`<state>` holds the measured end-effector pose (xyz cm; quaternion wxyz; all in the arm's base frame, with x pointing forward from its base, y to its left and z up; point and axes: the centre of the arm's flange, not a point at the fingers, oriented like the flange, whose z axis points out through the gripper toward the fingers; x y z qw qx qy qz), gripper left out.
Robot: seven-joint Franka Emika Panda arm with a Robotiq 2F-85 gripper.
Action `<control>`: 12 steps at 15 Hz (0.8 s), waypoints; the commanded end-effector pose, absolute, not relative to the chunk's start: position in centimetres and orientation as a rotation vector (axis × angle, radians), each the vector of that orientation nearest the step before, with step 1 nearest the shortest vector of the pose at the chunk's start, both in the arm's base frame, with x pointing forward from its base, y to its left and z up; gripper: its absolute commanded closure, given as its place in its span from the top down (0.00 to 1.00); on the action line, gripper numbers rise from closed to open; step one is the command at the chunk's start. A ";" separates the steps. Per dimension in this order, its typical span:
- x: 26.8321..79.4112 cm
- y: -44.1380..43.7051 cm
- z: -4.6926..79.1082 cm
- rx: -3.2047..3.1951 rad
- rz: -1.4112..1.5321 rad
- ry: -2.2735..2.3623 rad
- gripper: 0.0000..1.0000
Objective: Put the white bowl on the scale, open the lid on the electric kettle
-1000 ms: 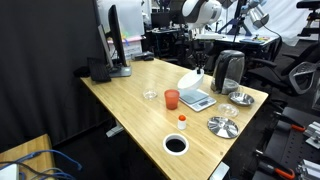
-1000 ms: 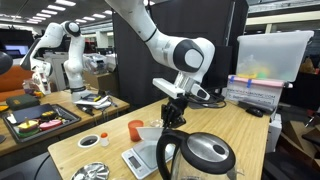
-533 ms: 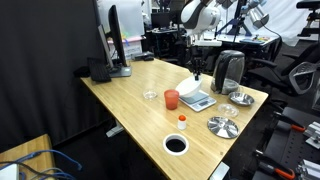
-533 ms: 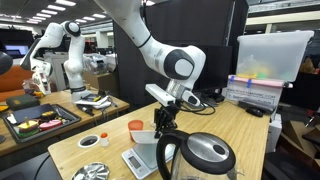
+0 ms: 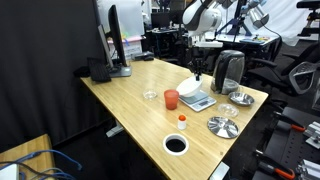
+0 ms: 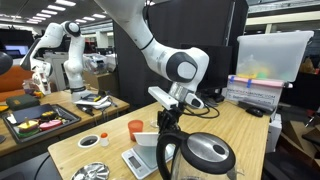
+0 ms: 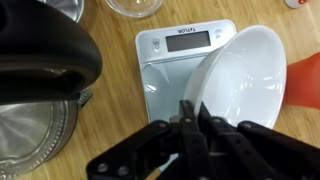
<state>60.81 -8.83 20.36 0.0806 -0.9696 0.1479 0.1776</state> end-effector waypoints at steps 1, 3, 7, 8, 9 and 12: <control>60.4 -9.2 20.1 -2.892 0.511 0.438 0.02; 60.4 -9.2 20.0 -2.899 0.513 0.439 0.35; 60.4 -10.3 19.5 -2.913 0.519 0.478 0.62; 60.4 -10.8 19.4 -2.921 0.520 0.491 0.68; 60.3 -11.4 19.3 -2.928 0.520 0.509 0.75; 60.2 -13.3 19.4 -2.943 0.503 0.559 0.95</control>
